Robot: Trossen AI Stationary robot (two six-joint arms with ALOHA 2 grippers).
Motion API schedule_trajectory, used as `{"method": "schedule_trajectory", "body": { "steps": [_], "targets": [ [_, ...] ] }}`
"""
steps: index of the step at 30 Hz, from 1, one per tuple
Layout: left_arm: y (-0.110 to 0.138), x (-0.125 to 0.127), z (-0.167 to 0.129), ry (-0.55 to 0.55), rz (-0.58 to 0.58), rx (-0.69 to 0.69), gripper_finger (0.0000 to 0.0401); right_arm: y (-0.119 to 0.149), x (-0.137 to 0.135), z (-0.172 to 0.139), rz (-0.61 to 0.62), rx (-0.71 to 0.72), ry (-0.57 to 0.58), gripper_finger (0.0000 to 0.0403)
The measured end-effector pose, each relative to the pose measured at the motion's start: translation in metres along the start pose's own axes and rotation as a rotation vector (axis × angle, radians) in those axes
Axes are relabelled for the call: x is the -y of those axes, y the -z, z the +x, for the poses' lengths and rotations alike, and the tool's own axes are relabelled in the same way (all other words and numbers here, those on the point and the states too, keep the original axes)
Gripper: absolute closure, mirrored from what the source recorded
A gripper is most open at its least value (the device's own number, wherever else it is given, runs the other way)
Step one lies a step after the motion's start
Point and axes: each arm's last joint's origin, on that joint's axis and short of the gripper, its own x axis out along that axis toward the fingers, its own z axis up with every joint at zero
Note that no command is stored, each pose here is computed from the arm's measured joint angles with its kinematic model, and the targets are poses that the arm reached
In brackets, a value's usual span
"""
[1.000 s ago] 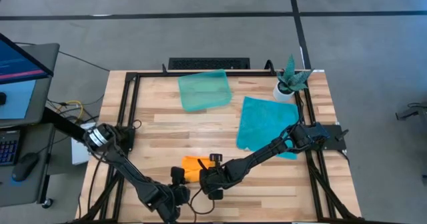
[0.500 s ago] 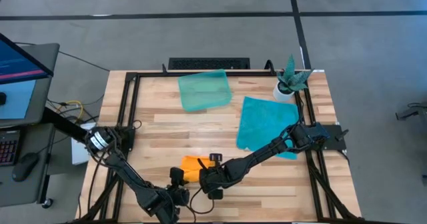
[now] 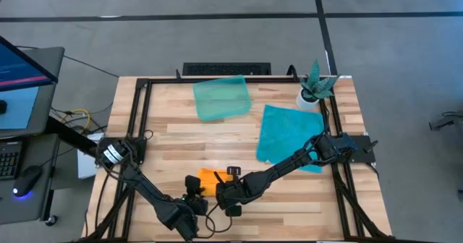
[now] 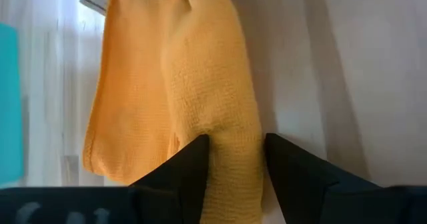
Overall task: Roll microfiber towels into tight, uniform cylinder then place into a basket
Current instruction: Roll the yellow microfiber towel
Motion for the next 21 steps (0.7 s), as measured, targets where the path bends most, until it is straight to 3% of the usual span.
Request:
{"method": "schedule_trajectory", "body": {
  "steps": [6, 17, 21],
  "targets": [
    [0.003, -0.012, 0.01, -0.06, -0.099, -0.068, 0.0255, 0.0, -0.001, 0.0, -0.001, -0.005, -0.012, 0.0375],
    [0.007, -0.015, 0.013, -0.101, -0.064, -0.089, 0.0255, 0.001, -0.003, -0.001, -0.002, -0.009, -0.037, 0.0377],
    [0.007, -0.015, 0.014, -0.084, -0.064, -0.102, 0.0275, 0.001, -0.005, -0.001, -0.007, -0.008, -0.038, 0.0376]
  ]
}}
